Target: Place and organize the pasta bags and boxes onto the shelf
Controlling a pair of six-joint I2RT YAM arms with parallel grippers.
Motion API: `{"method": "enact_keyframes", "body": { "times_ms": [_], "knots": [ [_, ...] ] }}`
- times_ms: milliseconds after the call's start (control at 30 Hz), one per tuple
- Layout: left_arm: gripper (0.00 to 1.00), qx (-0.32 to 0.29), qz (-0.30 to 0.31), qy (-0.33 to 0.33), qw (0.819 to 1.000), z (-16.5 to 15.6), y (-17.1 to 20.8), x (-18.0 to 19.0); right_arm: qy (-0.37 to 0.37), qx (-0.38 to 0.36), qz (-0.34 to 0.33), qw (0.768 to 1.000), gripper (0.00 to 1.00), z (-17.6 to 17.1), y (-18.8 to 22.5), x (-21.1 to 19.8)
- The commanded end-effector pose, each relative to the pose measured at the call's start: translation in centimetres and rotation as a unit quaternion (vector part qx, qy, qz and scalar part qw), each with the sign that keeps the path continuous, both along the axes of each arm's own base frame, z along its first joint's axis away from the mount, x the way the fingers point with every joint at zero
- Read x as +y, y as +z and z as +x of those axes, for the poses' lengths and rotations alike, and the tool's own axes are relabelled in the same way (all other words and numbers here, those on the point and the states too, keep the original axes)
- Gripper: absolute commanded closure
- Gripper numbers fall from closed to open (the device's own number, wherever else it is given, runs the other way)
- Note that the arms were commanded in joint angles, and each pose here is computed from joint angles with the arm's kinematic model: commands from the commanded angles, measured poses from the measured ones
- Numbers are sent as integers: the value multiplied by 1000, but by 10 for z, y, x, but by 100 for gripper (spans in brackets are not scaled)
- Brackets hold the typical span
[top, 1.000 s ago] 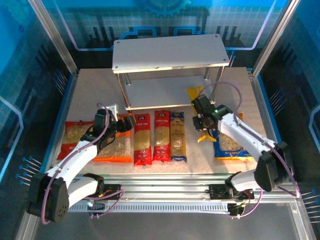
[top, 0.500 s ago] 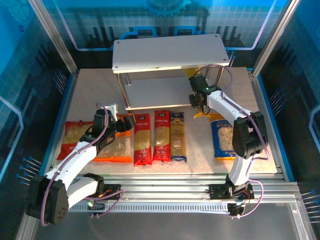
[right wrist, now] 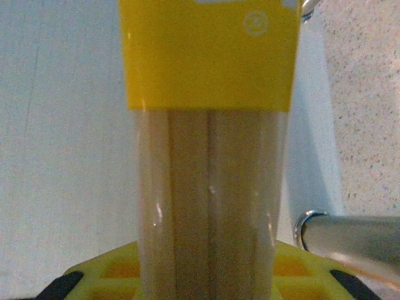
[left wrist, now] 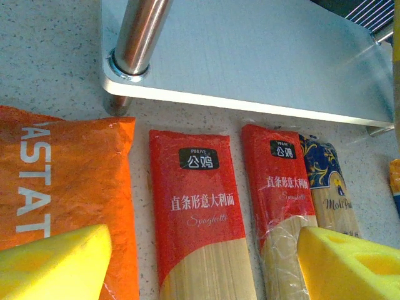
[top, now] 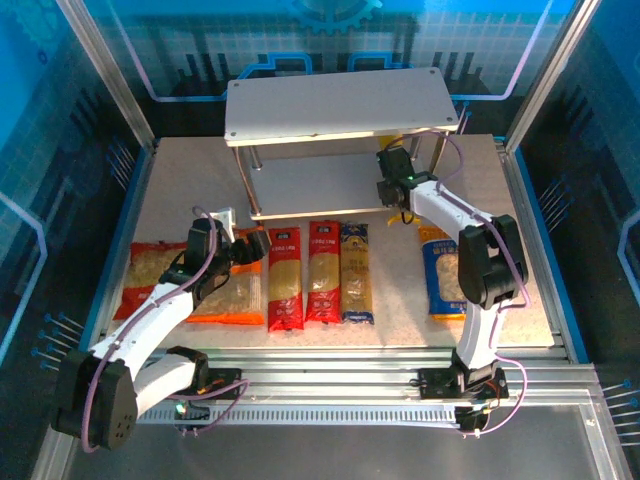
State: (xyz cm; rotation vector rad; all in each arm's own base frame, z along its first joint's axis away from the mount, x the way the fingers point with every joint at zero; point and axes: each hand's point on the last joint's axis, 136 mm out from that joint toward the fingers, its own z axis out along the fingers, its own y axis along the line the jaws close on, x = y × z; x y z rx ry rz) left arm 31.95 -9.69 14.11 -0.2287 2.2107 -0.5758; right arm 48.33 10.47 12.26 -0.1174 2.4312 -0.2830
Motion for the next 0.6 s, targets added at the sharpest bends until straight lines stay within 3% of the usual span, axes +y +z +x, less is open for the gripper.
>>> {"method": "enact_keyframes", "body": {
  "times_ms": [0,367,567],
  "knots": [
    [21,-4,6,-5,1000,2,7,-1,-28,-100,-2,995,85,36,43,-6],
    [21,-2,9,-5,1000,2,5,-1,-32,-97,-16,995,84,50,27,-6],
    [20,0,12,-5,1000,0,5,0,-42,-80,-22,996,57,49,19,-10]
  ]
}}
